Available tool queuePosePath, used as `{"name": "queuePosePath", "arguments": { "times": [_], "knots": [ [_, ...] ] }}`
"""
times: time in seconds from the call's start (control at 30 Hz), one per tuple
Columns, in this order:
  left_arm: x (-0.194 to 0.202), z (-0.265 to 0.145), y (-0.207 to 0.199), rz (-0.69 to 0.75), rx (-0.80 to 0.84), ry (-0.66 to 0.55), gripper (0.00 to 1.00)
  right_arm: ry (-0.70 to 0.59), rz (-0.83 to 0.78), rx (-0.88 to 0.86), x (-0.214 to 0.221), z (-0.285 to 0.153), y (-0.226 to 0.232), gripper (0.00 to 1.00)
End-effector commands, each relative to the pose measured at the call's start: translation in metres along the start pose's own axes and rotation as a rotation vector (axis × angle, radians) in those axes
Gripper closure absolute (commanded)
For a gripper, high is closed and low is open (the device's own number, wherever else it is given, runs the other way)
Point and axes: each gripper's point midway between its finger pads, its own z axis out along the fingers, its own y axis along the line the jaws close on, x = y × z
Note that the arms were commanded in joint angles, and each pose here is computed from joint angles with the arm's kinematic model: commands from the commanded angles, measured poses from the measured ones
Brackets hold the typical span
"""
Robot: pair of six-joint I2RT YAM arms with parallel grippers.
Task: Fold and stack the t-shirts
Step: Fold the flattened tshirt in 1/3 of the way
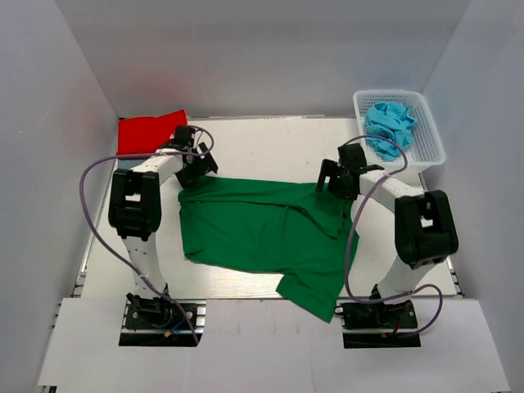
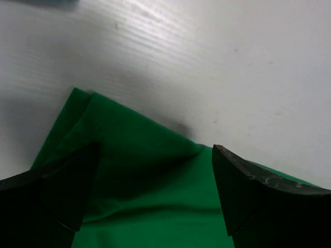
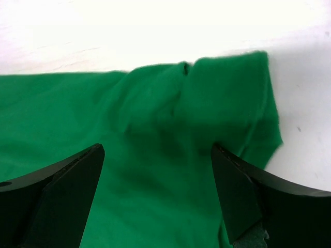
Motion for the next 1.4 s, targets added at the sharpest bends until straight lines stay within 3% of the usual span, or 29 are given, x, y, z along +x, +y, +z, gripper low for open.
{"name": "queuePosePath", "arguments": {
  "times": [0.0,0.13,0.33,0.57,0.73,0.83,1.0,1.07,1.2,1.37],
  "knots": [
    [0.007,0.001,-0.011,-0.004,0.049,0.037,0.00,-0.064,0.007,-0.034,-0.032,0.010,0.012,0.10],
    [0.021,0.013,0.012,-0.029,-0.045,0.055,0.00,0.006,0.026,0.035,-0.015,0.036,-0.005,0.10],
    [0.010,0.024,0.064,-0.127,-0.282,-0.031,0.00,0.055,0.057,0.145,-0.009,0.055,-0.043,0.10],
    [-0.020,0.044,0.052,-0.109,-0.293,-0.063,0.00,-0.002,-0.022,0.055,-0.050,0.074,-0.023,0.10],
    [-0.059,0.012,0.033,-0.066,-0.283,-0.157,0.00,-0.078,-0.144,-0.072,-0.094,0.053,0.016,0.10],
    [-0.075,-0.034,0.038,-0.036,-0.346,-0.238,0.00,-0.105,-0.194,-0.107,-0.099,0.031,0.030,0.10],
    [-0.039,-0.091,0.067,0.026,-0.533,-0.162,0.00,-0.140,-0.245,-0.124,-0.091,-0.016,0.045,0.10],
    [-0.031,-0.113,0.063,0.049,-0.527,-0.167,0.00,-0.147,-0.255,-0.121,-0.078,-0.029,0.050,0.10],
    [0.021,-0.123,0.055,0.127,-0.461,-0.071,0.00,-0.109,-0.185,-0.100,-0.037,-0.048,0.042,0.10],
    [0.107,-0.122,0.061,0.214,-0.491,0.141,0.00,-0.005,-0.118,-0.088,0.031,-0.054,0.019,0.10]
  ]
}}
